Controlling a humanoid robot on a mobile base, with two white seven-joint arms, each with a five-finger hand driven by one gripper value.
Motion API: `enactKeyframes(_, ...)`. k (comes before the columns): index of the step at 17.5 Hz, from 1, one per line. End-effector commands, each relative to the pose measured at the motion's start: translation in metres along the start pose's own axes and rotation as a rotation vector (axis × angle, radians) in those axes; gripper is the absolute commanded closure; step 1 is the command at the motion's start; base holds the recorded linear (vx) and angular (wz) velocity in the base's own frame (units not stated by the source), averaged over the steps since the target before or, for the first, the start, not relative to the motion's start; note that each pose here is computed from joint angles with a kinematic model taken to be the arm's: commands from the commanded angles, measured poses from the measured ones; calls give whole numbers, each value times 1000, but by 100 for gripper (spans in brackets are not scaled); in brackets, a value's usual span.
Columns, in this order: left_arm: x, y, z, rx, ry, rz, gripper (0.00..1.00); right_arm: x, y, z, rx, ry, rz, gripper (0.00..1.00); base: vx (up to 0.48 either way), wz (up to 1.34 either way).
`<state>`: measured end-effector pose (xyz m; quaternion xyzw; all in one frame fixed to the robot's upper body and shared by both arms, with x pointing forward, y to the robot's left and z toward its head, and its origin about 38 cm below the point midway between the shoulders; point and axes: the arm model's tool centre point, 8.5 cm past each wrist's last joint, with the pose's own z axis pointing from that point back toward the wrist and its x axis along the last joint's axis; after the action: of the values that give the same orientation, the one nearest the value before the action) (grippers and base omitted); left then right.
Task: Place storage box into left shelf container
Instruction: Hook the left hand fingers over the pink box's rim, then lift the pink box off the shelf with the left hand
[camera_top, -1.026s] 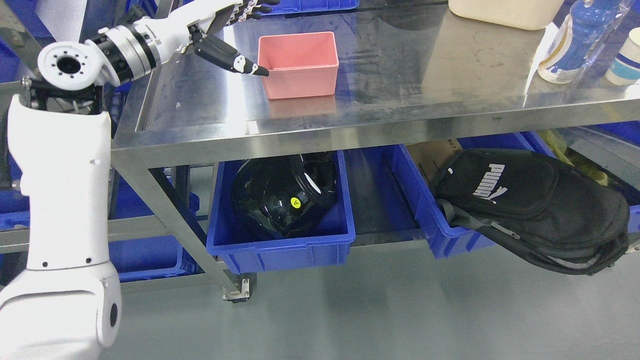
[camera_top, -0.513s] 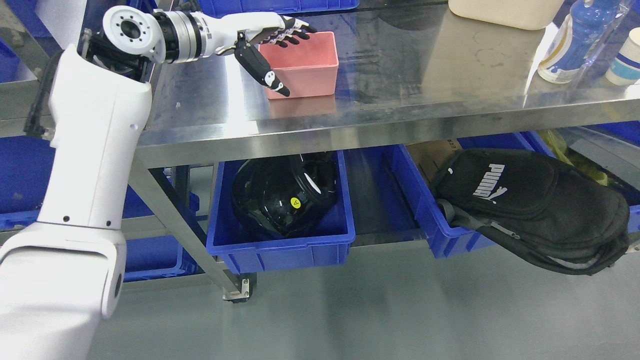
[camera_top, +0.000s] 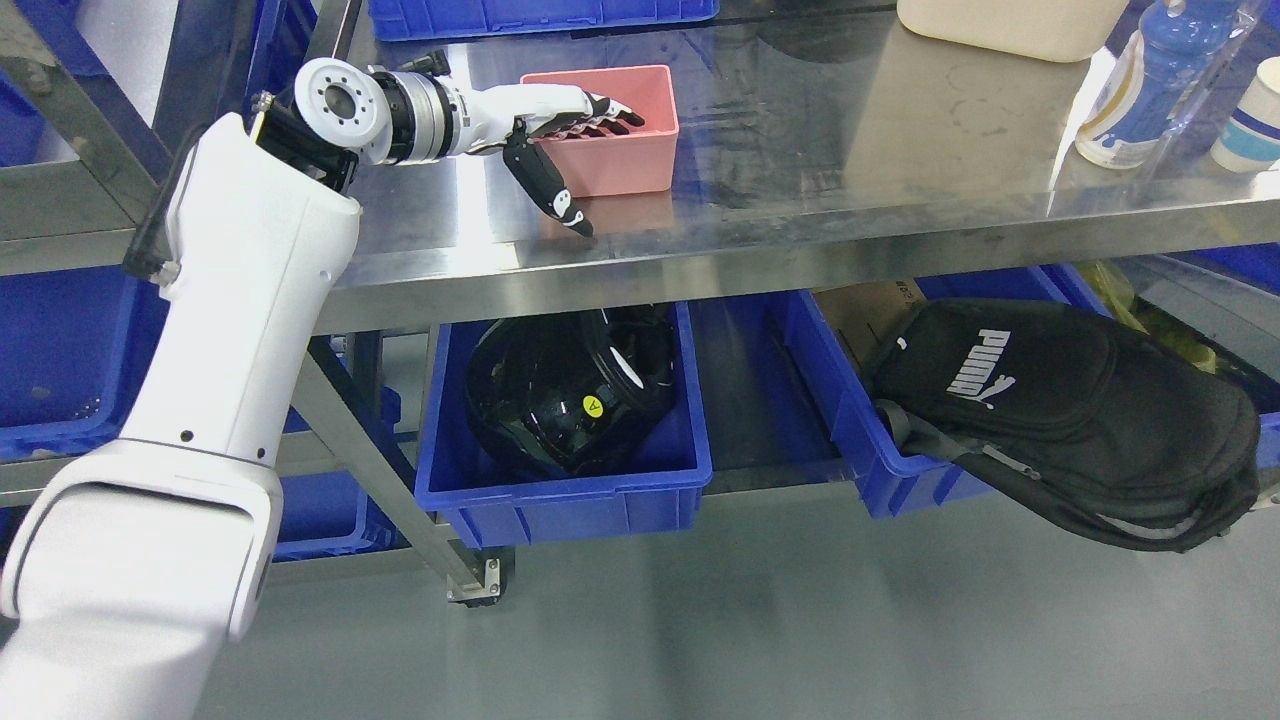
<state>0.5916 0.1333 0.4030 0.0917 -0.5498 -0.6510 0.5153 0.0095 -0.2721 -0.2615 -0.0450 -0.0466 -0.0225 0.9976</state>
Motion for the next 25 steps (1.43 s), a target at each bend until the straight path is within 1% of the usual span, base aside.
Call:
enactKeyframes(1, -16, -36, -29, -65, 49, 16, 31, 2, -12, 0, -17, -12, -1, 0, 0, 0)
enactKeyframes(2, -18, -37, -29, -56, 47, 22, 37, 2, -12, 0, -17, -12, -1, 0, 0, 0)
enactKeyframes(3, -20, -36, -27, -33, 33, 33, 47, 2, -12, 0, -17, -12, -1, 0, 0, 0)
enactKeyframes(5, -20, -30, -21, 5, -41, 16, 77, 2, -12, 0, -17, -12, -1, 0, 0, 0)
enactKeyframes(6, -21, -26, -16, 35, -109, -3, 93, 2, -12, 0, -17, -12, -1, 0, -12, 120)
enactKeyframes(7, -26, -29, -15, 42, -129, 5, 98, 2, -12, 0, -17, -12, -1, 0, -12, 120)
enactKeyframes(8, -27, -30, -15, 49, -140, 8, 99, 2, -12, 0, -17, -12, -1, 0, -24, 210)
enactKeyframes(11, -27, -20, -8, 118, -177, 14, 99, 2, -12, 0, -17, -12, -1, 0, -12, 81)
enactKeyframes(13, -12, -5, 0, 200, -250, 6, 99, 2, -12, 0, -17, -12, -1, 0, 6, 2)
enactKeyframes(16, -6, 23, 32, 356, -327, 28, 99, 2, -12, 0, -17, -12, -1, 0, 4, 2)
enactKeyframes(17, 0, 29, 39, 396, -358, 35, 100, 2, -12, 0, -17, -12, -1, 0, 0, 0)
enactKeyframes(18, -3, 31, 49, 442, -380, 50, 99, 2, -12, 0, -17, -12, -1, 0, 0, 0)
enactKeyframes(20, -12, 30, 67, 513, -411, 39, 99, 2, -12, 0, -17, -12, -1, 0, 1, -69)
enactKeyframes(21, -15, 22, 71, 528, -418, 22, 100, 2, -12, 0, -17, -12, -1, 0, 4, -61)
enactKeyframes(23, -14, 11, 83, 569, -433, -11, 100, 2, -12, 0, -17, -12, -1, 0, 0, 0)
enactKeyframes(25, -6, 1, 100, 618, -459, -60, 99, 2, -12, 0, -17, -12, -1, 0, 0, 0)
